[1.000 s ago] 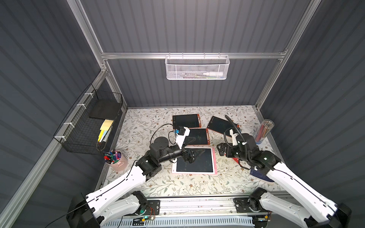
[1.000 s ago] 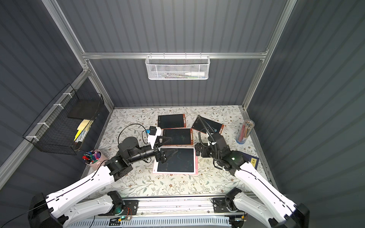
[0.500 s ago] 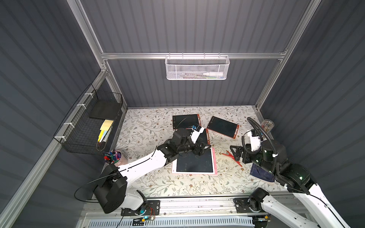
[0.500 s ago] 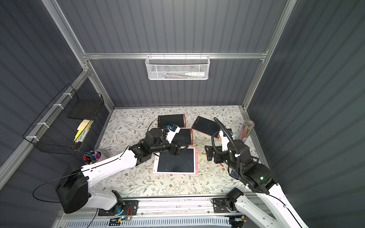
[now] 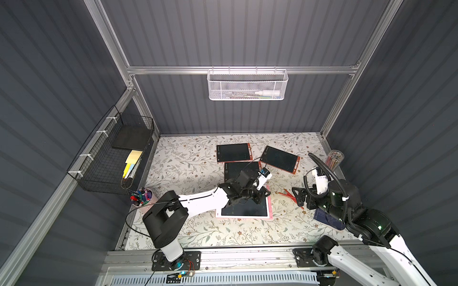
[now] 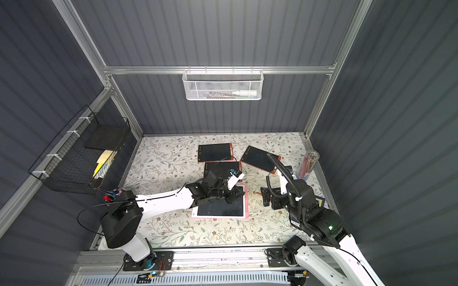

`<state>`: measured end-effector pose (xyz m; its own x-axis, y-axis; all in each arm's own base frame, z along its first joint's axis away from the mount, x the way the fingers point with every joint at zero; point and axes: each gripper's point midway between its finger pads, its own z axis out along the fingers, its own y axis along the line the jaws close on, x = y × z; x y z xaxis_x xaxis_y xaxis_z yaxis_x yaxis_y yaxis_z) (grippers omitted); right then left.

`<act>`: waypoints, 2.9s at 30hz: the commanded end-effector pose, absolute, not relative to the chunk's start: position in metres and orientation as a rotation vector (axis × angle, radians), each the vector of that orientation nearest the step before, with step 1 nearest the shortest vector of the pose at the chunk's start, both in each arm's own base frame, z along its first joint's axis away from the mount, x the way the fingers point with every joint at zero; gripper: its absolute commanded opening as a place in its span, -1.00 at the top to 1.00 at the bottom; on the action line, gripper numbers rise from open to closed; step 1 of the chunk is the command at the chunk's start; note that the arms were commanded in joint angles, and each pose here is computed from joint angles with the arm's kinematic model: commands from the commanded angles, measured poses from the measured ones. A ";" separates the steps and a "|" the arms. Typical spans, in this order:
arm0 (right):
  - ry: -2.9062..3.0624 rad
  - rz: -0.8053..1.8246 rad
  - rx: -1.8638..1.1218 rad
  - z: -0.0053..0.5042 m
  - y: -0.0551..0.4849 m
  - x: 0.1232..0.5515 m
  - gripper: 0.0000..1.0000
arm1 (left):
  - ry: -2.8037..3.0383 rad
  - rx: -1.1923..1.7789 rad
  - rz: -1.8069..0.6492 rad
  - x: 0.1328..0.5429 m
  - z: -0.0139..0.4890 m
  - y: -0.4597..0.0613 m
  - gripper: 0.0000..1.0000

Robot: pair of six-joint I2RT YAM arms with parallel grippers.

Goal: Place the stylus back onto the writing tablet
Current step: Adjust the stylus on the writing tablet.

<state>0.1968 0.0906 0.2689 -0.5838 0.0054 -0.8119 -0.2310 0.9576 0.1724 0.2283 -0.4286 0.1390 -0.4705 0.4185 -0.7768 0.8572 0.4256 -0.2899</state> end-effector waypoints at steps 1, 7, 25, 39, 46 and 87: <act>2.184 0.319 -0.177 0.264 0.093 0.198 -0.98 | 2.052 1.124 -0.839 0.232 0.128 -0.443 0.49; 2.197 0.374 -0.213 0.259 0.104 0.197 -0.98 | 2.095 1.124 -0.722 0.244 0.104 -0.453 0.47; 2.199 0.450 -0.214 0.245 0.113 0.195 -0.98 | 2.173 1.029 -0.529 0.269 0.073 -0.450 0.41; 2.200 0.428 -0.202 0.245 0.111 0.197 -0.98 | 2.189 1.024 -0.475 0.275 0.059 -0.457 0.34; 2.198 0.426 -0.200 0.245 0.110 0.197 -0.98 | 2.206 1.023 -0.434 0.275 0.051 -0.452 0.33; 2.192 0.466 -0.204 0.246 0.112 0.191 -0.98 | 2.201 0.959 -0.520 0.273 0.071 -0.463 0.34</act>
